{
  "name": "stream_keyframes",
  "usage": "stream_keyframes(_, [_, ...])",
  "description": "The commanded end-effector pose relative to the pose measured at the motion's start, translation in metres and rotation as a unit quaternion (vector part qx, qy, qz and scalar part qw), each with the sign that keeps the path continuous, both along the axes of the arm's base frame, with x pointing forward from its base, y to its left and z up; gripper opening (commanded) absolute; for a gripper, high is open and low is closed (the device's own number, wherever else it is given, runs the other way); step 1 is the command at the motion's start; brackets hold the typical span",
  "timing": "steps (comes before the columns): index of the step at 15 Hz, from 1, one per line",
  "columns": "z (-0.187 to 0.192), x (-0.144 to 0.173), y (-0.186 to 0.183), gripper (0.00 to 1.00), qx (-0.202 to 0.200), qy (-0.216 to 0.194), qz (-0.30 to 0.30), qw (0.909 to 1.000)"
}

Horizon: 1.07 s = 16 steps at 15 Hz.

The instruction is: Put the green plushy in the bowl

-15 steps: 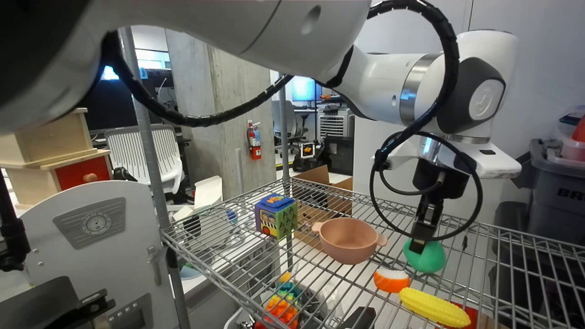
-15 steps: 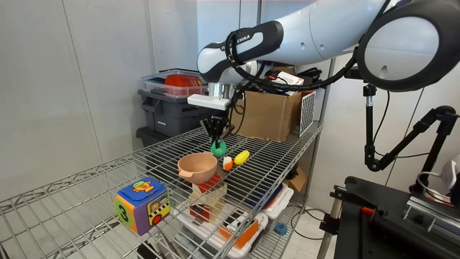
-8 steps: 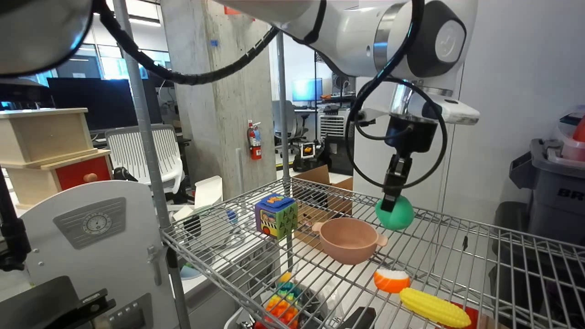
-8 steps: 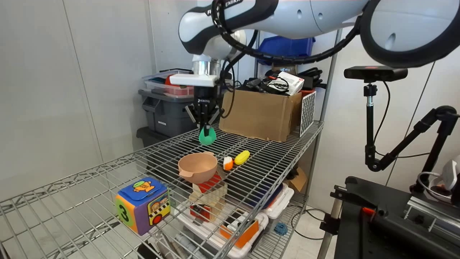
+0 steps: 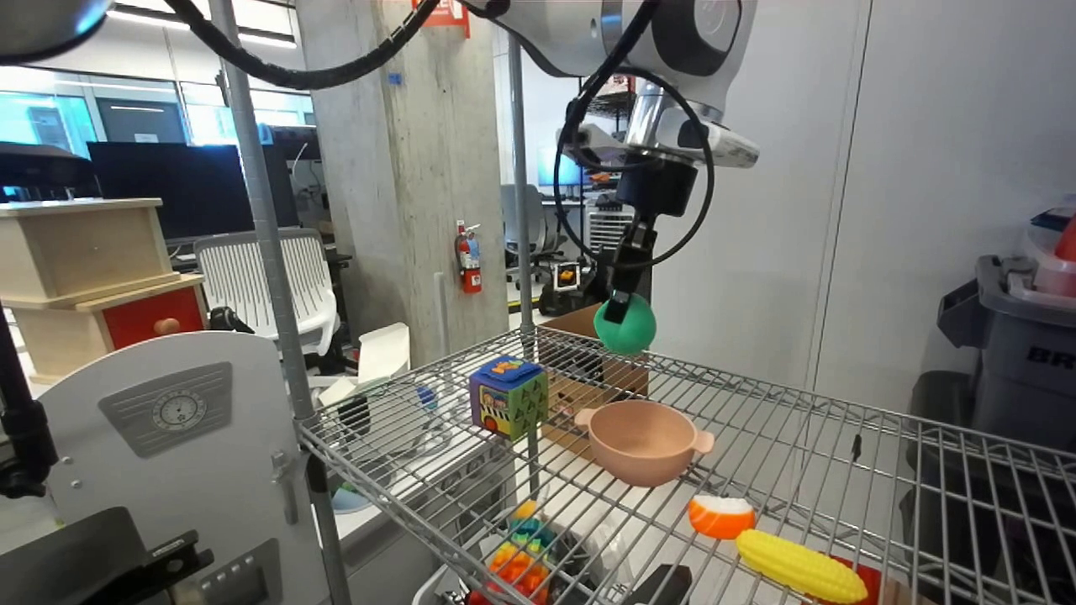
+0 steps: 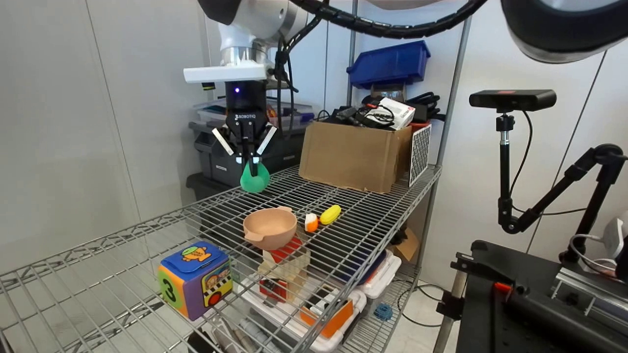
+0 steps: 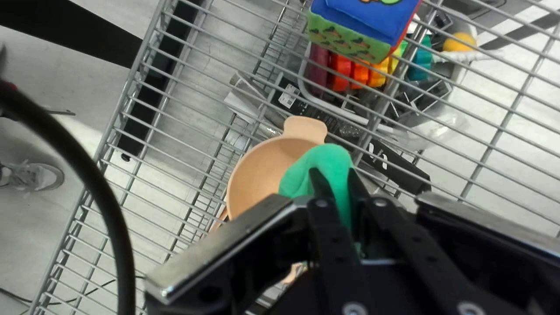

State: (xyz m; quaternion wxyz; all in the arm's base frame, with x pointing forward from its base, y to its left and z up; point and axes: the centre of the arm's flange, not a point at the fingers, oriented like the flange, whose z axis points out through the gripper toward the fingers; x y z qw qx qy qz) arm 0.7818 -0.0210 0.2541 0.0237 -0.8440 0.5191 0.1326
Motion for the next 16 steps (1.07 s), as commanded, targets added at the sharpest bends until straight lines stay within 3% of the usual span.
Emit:
stream_keyframes(1, [-0.008, 0.073, -0.011, 0.03, 0.005, 0.024, 0.009, 0.9997])
stream_keyframes(8, [-0.055, 0.060, -0.051, 0.03, 0.006, 0.064, -0.012, 0.9979])
stream_keyframes(13, [-0.079, 0.056, -0.056, 0.03, 0.007, 0.061, 0.001, 0.9981])
stream_keyframes(14, [-0.080, 0.056, -0.055, 0.36, 0.005, 0.059, 0.001, 0.9983])
stream_keyframes(15, [-0.082, 0.055, -0.055, 0.37, 0.006, 0.061, 0.003, 0.9981])
stream_keyframes(16, [-0.082, 0.055, -0.056, 0.44, 0.006, 0.061, 0.006, 0.9981])
